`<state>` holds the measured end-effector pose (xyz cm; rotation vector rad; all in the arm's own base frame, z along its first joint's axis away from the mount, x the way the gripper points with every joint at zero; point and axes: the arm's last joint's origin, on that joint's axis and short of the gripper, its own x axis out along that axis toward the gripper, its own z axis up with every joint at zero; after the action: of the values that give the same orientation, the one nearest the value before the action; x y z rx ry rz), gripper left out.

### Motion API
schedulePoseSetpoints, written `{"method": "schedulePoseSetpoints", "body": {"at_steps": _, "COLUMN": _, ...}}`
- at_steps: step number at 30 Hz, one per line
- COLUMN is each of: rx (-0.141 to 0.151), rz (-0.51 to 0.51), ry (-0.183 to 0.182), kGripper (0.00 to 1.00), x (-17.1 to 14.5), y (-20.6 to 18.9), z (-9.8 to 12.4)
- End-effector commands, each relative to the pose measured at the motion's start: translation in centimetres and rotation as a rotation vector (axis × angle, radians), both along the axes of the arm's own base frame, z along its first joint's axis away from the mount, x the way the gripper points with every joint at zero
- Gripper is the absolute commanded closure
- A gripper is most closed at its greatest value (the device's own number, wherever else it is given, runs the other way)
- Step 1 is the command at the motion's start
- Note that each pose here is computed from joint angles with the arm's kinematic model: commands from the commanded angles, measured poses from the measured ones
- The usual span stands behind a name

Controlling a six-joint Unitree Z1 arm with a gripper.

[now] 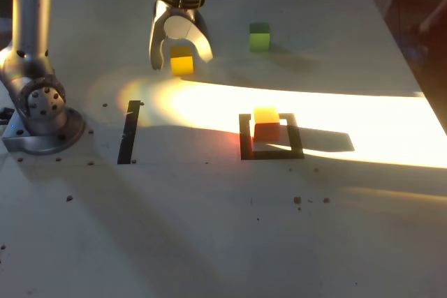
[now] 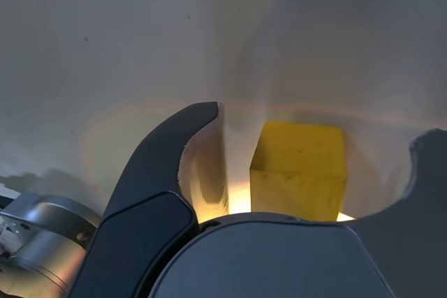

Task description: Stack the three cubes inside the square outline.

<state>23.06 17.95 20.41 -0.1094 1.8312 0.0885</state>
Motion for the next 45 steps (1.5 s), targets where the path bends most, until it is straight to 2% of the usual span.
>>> {"method": "schedulePoseSetpoints", "body": {"at_steps": 1, "rx": 0.002, "rz": 0.003, "ry": -0.007, "kGripper": 0.32, "x": -0.1, "y": 0.0, "z": 0.1}}
{"method": "schedulePoseSetpoints", "body": {"at_steps": 6, "rx": 0.006, "rz": 0.005, "ry": -0.023, "kGripper": 0.40, "x": -0.1, "y": 0.0, "z": -0.1}}
{"method": "schedulePoseSetpoints", "body": {"at_steps": 16, "rx": 0.026, "rz": 0.005, "ry": -0.055, "kGripper": 0.66, "x": 0.0, "y": 0.0, "z": 0.3}}
{"method": "schedulePoseSetpoints", "body": {"at_steps": 22, "rx": 0.040, "rz": -0.008, "ry": -0.053, "kGripper": 0.70, "x": 0.0, "y": -0.2, "z": 0.6}}
{"method": "schedulePoseSetpoints", "body": {"at_steps": 26, "rx": 0.036, "rz": -0.027, "ry": -0.047, "kGripper": 0.71, "x": 0.1, "y": -0.5, "z": 0.9}}
{"method": "schedulePoseSetpoints", "body": {"at_steps": 31, "rx": 0.039, "rz": -0.052, "ry": -0.055, "kGripper": 0.77, "x": 0.2, "y": -1.3, "z": 1.8}}
{"method": "schedulePoseSetpoints", "body": {"at_steps": 35, "rx": 0.037, "rz": -0.077, "ry": -0.088, "kGripper": 0.81, "x": 0.5, "y": -2.6, "z": 3.1}}
{"method": "schedulePoseSetpoints", "body": {"at_steps": 38, "rx": 0.040, "rz": -0.102, "ry": -0.121, "kGripper": 0.81, "x": 1.5, "y": -5.0, "z": 5.1}}
{"method": "schedulePoseSetpoints", "body": {"at_steps": 45, "rx": 0.079, "rz": -0.108, "ry": -0.143, "kGripper": 0.81, "x": 4.2, "y": -12.4, "z": 9.7}}
